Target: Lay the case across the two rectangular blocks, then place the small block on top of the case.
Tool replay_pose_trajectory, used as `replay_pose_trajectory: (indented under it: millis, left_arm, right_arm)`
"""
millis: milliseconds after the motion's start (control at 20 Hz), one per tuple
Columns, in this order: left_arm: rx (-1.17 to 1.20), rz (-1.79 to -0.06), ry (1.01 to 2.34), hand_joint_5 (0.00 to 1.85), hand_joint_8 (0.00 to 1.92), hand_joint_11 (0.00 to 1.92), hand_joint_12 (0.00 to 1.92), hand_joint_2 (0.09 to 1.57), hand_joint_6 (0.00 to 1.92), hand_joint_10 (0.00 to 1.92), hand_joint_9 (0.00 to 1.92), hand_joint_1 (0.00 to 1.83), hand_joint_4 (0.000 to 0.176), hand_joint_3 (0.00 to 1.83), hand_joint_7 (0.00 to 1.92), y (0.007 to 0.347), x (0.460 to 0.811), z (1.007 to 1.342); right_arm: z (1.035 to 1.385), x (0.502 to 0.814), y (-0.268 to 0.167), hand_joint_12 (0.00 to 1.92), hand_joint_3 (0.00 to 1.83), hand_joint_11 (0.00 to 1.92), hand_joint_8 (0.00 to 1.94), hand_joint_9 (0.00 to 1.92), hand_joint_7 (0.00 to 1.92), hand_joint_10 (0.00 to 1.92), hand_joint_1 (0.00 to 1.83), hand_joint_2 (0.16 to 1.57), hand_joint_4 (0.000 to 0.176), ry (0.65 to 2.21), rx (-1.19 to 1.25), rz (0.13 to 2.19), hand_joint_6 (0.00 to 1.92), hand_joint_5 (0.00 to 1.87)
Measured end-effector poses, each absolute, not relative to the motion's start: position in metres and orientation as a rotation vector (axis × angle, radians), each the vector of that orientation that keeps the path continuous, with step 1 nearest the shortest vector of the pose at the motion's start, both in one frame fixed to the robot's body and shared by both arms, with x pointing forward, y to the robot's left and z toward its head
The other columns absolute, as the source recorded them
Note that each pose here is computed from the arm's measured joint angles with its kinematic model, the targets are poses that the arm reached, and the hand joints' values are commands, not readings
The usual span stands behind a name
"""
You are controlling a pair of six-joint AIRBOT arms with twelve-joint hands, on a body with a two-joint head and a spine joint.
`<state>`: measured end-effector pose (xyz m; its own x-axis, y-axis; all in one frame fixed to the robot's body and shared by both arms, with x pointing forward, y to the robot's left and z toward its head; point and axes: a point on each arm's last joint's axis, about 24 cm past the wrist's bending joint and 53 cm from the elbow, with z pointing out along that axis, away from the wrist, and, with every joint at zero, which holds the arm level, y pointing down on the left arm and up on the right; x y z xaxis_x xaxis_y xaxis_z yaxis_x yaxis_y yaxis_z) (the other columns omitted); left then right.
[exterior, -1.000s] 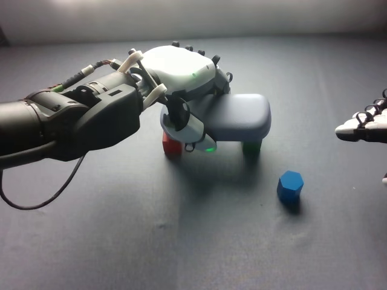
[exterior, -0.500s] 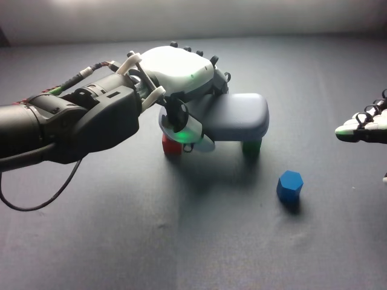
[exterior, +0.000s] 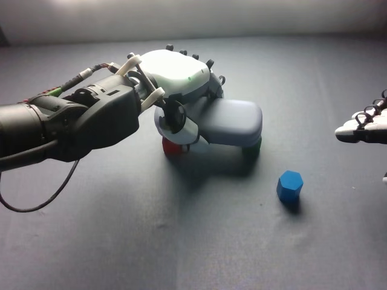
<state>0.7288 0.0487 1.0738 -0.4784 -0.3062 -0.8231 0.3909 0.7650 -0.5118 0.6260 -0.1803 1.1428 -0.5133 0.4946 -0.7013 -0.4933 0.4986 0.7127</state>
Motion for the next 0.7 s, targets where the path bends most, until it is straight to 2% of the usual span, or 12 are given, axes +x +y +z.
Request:
replay_pose_trajectory:
  millis: [50, 100, 150, 200, 250, 300, 400, 450, 500, 600, 650, 700]
  left_arm:
    - [0.061, -0.824, 1.900, 0.79, 0.01, 0.57, 1.15, 0.96, 0.00, 0.21, 0.94, 1.06, 0.000, 0.00, 0.94, 0.0488, 0.7290, 1.0738]
    - [0.062, -0.823, 1.900, 0.73, 0.00, 0.53, 1.19, 0.93, 0.00, 0.18, 0.93, 1.05, 0.000, 0.00, 0.93, 0.0488, 0.7289, 1.0738]
    - [0.062, -0.823, 1.900, 0.73, 0.00, 0.53, 1.19, 0.93, 0.00, 0.18, 0.93, 1.05, 0.000, 0.00, 0.93, 0.0488, 0.7289, 1.0738]
    - [0.062, -0.823, 1.901, 0.63, 0.00, 0.29, 1.08, 0.91, 0.00, 0.07, 0.80, 1.01, 0.000, 0.00, 0.77, 0.0488, 0.7289, 1.0736]
    - [0.063, -0.822, 1.906, 0.53, 0.00, 0.09, 0.99, 0.90, 0.00, 0.01, 0.59, 0.99, 0.016, 0.00, 0.58, 0.0488, 0.7285, 1.0724]
    - [0.068, -0.819, 1.909, 0.45, 0.00, 0.06, 0.97, 0.90, 0.00, 0.00, 0.49, 0.97, 0.042, 0.00, 0.48, 0.0487, 0.7282, 1.0718]
    - [0.068, -0.819, 1.910, 0.37, 0.00, 0.09, 1.04, 0.91, 0.00, 0.01, 0.48, 0.92, 0.074, 0.00, 0.43, 0.0487, 0.7281, 1.0714]
    - [0.068, -0.819, 1.910, 0.31, 0.00, 0.04, 1.01, 0.92, 0.00, 0.00, 0.42, 0.89, 0.073, 0.00, 0.35, 0.0485, 0.7279, 1.0714]
    - [0.069, -0.821, 1.911, 0.31, 0.00, 0.04, 1.01, 0.92, 0.00, 0.00, 0.42, 0.89, 0.073, 0.00, 0.35, 0.0476, 0.7272, 1.0713]
    - [0.072, -0.834, 1.903, 0.30, 0.00, 0.03, 0.96, 0.89, 0.00, 0.00, 0.41, 0.91, 0.076, 0.00, 0.32, 0.0445, 0.7237, 1.0742]
    - [0.072, -0.839, 1.898, 0.32, 0.00, 0.02, 0.96, 0.87, 0.01, 0.00, 0.40, 0.93, 0.056, 0.00, 0.33, 0.0437, 0.7227, 1.0758]
    - [0.071, -0.844, 1.892, 0.32, 0.00, 0.01, 1.00, 0.86, 0.00, 0.00, 0.40, 0.92, 0.051, 0.00, 0.32, 0.0433, 0.7218, 1.0779]
  right_arm:
    - [1.1428, 0.6261, -0.1804, 0.75, 0.00, 0.00, 0.00, 0.30, 0.36, 0.00, 0.80, 1.34, 0.000, 1.726, 0.002, 1.214, 0.00, 0.37]
    - [1.1428, 0.6260, -0.1803, 0.80, 0.00, 0.00, 0.00, 0.31, 0.36, 0.00, 0.82, 1.34, 0.000, 1.725, 0.001, 1.214, 0.00, 0.37]
    - [1.1428, 0.6260, -0.1803, 0.80, 0.00, 0.00, 0.00, 0.31, 0.36, 0.00, 0.82, 1.34, 0.000, 1.725, 0.001, 1.214, 0.00, 0.37]
    - [1.1428, 0.6260, -0.1803, 0.78, 0.00, 0.00, 0.00, 0.31, 0.36, 0.00, 0.82, 1.34, 0.000, 1.725, 0.001, 1.214, 0.00, 0.38]
    - [1.1428, 0.6260, -0.1803, 0.80, 0.00, 0.00, 0.00, 0.32, 0.37, 0.01, 0.84, 1.33, 0.000, 1.725, 0.001, 1.215, 0.00, 0.39]
    - [1.1428, 0.6260, -0.1803, 0.81, 0.00, 0.00, 0.00, 0.32, 0.37, 0.00, 0.87, 1.33, 0.000, 1.725, 0.002, 1.215, 0.00, 0.39]
    - [1.1428, 0.6261, -0.1804, 0.80, 0.00, 0.00, 0.00, 0.31, 0.36, 0.00, 0.85, 1.34, 0.000, 1.726, 0.002, 1.215, 0.00, 0.39]
    - [1.1428, 0.6260, -0.1803, 0.75, 0.00, 0.00, 0.00, 0.29, 0.33, 0.00, 0.81, 1.35, 0.000, 1.726, 0.002, 1.215, 0.00, 0.36]
    - [1.1428, 0.6260, -0.1803, 0.75, 0.00, 0.00, 0.00, 0.29, 0.33, 0.00, 0.81, 1.35, 0.000, 1.726, 0.002, 1.215, 0.00, 0.36]
    - [1.1429, 0.6260, -0.1803, 0.82, 0.00, 0.00, 0.00, 0.32, 0.37, 0.00, 0.87, 1.33, 0.000, 1.725, 0.003, 1.216, 0.00, 0.39]
    - [1.1429, 0.6260, -0.1803, 0.78, 0.00, 0.00, 0.00, 0.31, 0.37, 0.00, 0.85, 1.34, 0.000, 1.725, 0.003, 1.217, 0.00, 0.38]
    - [1.1428, 0.6260, -0.1803, 0.79, 0.00, 0.00, 0.00, 0.32, 0.37, 0.00, 0.86, 1.34, 0.000, 1.726, 0.004, 1.217, 0.00, 0.38]
